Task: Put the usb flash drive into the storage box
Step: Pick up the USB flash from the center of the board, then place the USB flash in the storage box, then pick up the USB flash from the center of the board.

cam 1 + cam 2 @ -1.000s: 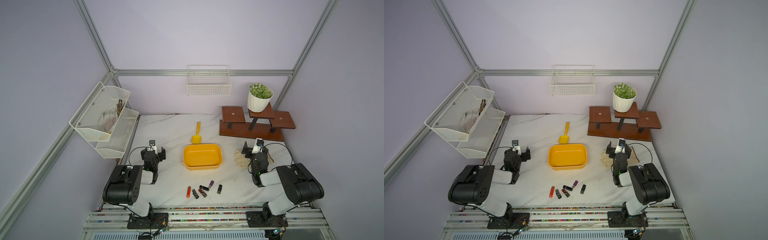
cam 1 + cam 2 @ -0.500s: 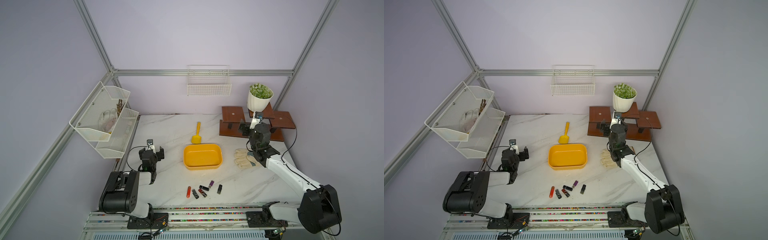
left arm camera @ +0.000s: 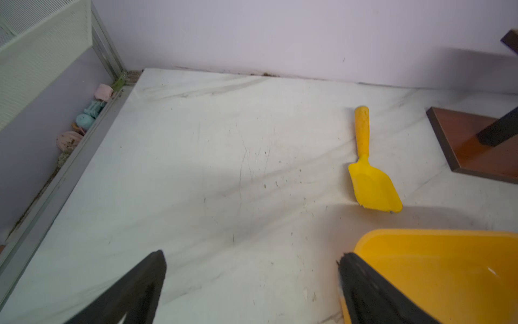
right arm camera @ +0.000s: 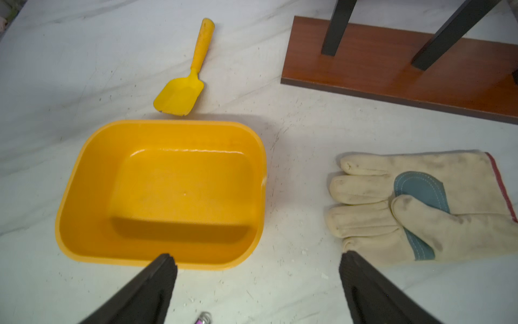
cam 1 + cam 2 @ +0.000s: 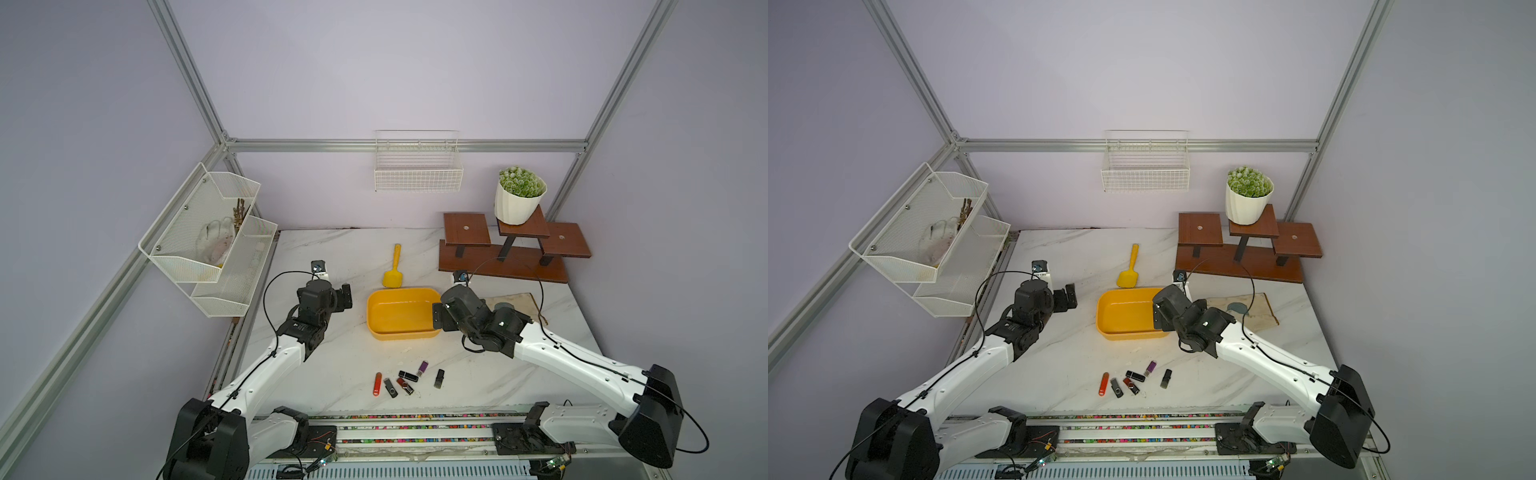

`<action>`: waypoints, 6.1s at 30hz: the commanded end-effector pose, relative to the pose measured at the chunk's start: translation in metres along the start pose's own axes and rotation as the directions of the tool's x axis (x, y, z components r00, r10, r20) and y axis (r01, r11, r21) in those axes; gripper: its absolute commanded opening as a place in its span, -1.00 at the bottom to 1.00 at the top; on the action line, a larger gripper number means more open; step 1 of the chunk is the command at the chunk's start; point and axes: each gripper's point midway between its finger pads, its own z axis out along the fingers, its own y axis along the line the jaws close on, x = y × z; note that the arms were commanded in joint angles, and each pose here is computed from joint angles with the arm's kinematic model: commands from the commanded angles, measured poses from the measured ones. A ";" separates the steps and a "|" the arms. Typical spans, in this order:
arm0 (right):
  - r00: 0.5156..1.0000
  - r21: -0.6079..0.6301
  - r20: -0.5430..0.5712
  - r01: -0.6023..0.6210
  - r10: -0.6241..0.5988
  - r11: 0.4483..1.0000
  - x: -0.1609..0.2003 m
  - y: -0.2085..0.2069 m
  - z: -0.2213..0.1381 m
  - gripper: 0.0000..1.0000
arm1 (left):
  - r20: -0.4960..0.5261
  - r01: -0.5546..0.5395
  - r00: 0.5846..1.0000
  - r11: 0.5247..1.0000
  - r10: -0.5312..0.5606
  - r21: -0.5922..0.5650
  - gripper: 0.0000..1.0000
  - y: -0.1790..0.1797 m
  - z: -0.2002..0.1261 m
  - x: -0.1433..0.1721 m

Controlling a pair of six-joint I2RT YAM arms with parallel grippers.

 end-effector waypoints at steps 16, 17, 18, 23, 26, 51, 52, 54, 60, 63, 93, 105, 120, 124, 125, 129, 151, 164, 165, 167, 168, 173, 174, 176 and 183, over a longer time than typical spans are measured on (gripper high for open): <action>0.921 0.057 -0.387 -0.031 0.050 0.998 0.145 0.004 0.026 0.62 | -0.175 0.107 0.980 0.992 -0.093 0.073 1.00 -0.012 -0.046 0.058; 0.916 0.062 -0.399 -0.024 0.047 0.998 0.148 0.005 0.028 0.59 | -0.178 0.104 0.980 0.992 -0.090 0.073 1.00 -0.013 -0.046 0.059; 0.910 0.066 -0.413 -0.016 0.042 0.998 0.152 0.006 0.030 0.55 | -0.183 0.101 0.979 0.992 -0.086 0.075 1.00 -0.014 -0.046 0.061; 0.896 0.063 -0.443 -0.002 0.030 0.998 0.165 0.014 0.036 0.43 | -0.189 0.090 0.979 0.993 -0.074 0.078 1.00 -0.018 -0.046 0.065; 0.893 0.055 -0.448 -0.006 0.031 0.998 0.167 0.019 0.036 0.41 | -0.192 0.081 0.979 0.994 -0.065 0.079 1.00 -0.018 -0.046 0.066; 0.868 0.099 -0.496 0.029 0.024 0.995 0.200 0.023 0.035 0.15 | -0.219 0.057 0.975 0.995 -0.039 0.077 1.00 -0.019 -0.047 0.077; 0.868 0.103 -0.495 0.028 0.027 0.994 0.200 0.022 0.035 0.12 | -0.220 0.056 0.975 0.995 -0.038 0.078 1.00 -0.019 -0.047 0.078; 0.869 0.111 -0.494 0.026 0.032 0.994 0.200 0.021 0.035 0.09 | -0.222 0.054 0.974 0.996 -0.035 0.077 1.00 -0.019 -0.047 0.078; 0.860 0.132 -0.506 0.003 0.065 0.991 0.207 0.016 0.032 0.07 | -0.227 0.049 0.973 0.996 -0.031 0.072 1.00 -0.019 -0.047 0.081; 0.859 0.135 -0.507 -0.004 0.073 0.991 0.208 0.015 0.031 0.05 | -0.231 0.046 0.972 0.996 -0.028 0.071 1.00 -0.019 -0.046 0.082; 0.850 0.137 -0.524 0.018 0.057 0.990 0.213 0.016 0.033 -0.66 | -0.375 0.024 0.927 0.999 -0.013 0.025 1.00 -0.020 -0.055 0.118; 0.889 0.144 -0.458 0.056 0.016 0.988 0.192 0.012 0.030 -1.00 | -0.486 0.085 0.873 0.993 -0.033 0.085 0.98 -0.040 -0.075 0.149; 0.968 0.144 -0.246 -0.014 0.049 0.989 0.092 -0.008 0.021 -1.00 | -0.542 0.012 0.835 0.983 0.091 0.184 0.66 -0.077 -0.107 0.188; 0.989 0.131 -0.144 0.004 0.015 0.991 0.035 0.000 0.020 -1.00 | -0.549 -0.002 0.828 0.980 0.112 0.198 0.68 -0.086 -0.110 0.191; 0.992 0.123 -0.123 0.007 0.008 0.992 0.019 0.003 0.021 -1.00 | -0.552 -0.004 0.826 0.980 0.115 0.197 0.68 -0.088 -0.111 0.192; 0.996 0.093 -0.089 0.029 -0.020 0.995 -0.022 0.017 0.040 -1.00 | -0.567 -0.010 0.815 0.981 0.122 0.196 0.68 -0.091 -0.112 0.199; 0.942 0.051 -0.327 0.099 -0.077 0.994 0.026 0.051 0.164 -1.00 | -0.637 -0.040 0.748 0.971 0.187 0.237 0.62 -0.110 -0.113 0.224; 0.930 0.049 -0.355 0.118 -0.093 0.992 0.034 0.049 0.165 0.19 | -0.648 -0.064 0.734 0.970 0.204 0.233 0.43 -0.111 -0.113 0.231; 0.931 0.051 -0.354 0.119 -0.093 0.992 0.034 0.048 0.164 0.23 | -0.651 -0.070 0.730 0.970 0.210 0.234 0.42 -0.111 -0.113 0.232; 0.937 0.055 -0.339 0.114 -0.089 0.992 0.029 0.047 0.161 0.27 | -0.657 -0.081 0.721 0.969 0.219 0.234 0.42 -0.112 -0.112 0.235; 0.939 0.054 -0.333 0.110 -0.085 0.993 0.026 0.047 0.159 0.28 | -0.660 -0.087 0.717 0.968 0.225 0.235 0.42 -0.113 -0.111 0.236; 0.954 0.057 -0.290 0.095 -0.075 0.994 0.011 0.046 0.147 0.28 | -0.665 -0.099 0.709 0.967 0.235 0.235 0.35 -0.117 -0.111 0.238; 0.957 0.055 -0.280 0.092 -0.073 0.994 0.008 0.046 0.145 0.29 | -0.666 -0.105 0.708 0.968 0.233 0.228 0.33 -0.115 -0.111 0.238; 0.964 0.052 -0.256 0.083 -0.067 0.995 -0.001 0.046 0.137 0.28 | -0.672 -0.109 0.704 0.969 0.232 0.220 0.26 -0.113 -0.111 0.240; 0.987 0.029 -0.153 0.048 -0.043 0.998 -0.038 0.046 0.104 0.29 | -0.687 -0.125 0.686 0.969 0.240 0.214 -0.09 -0.110 -0.110 0.246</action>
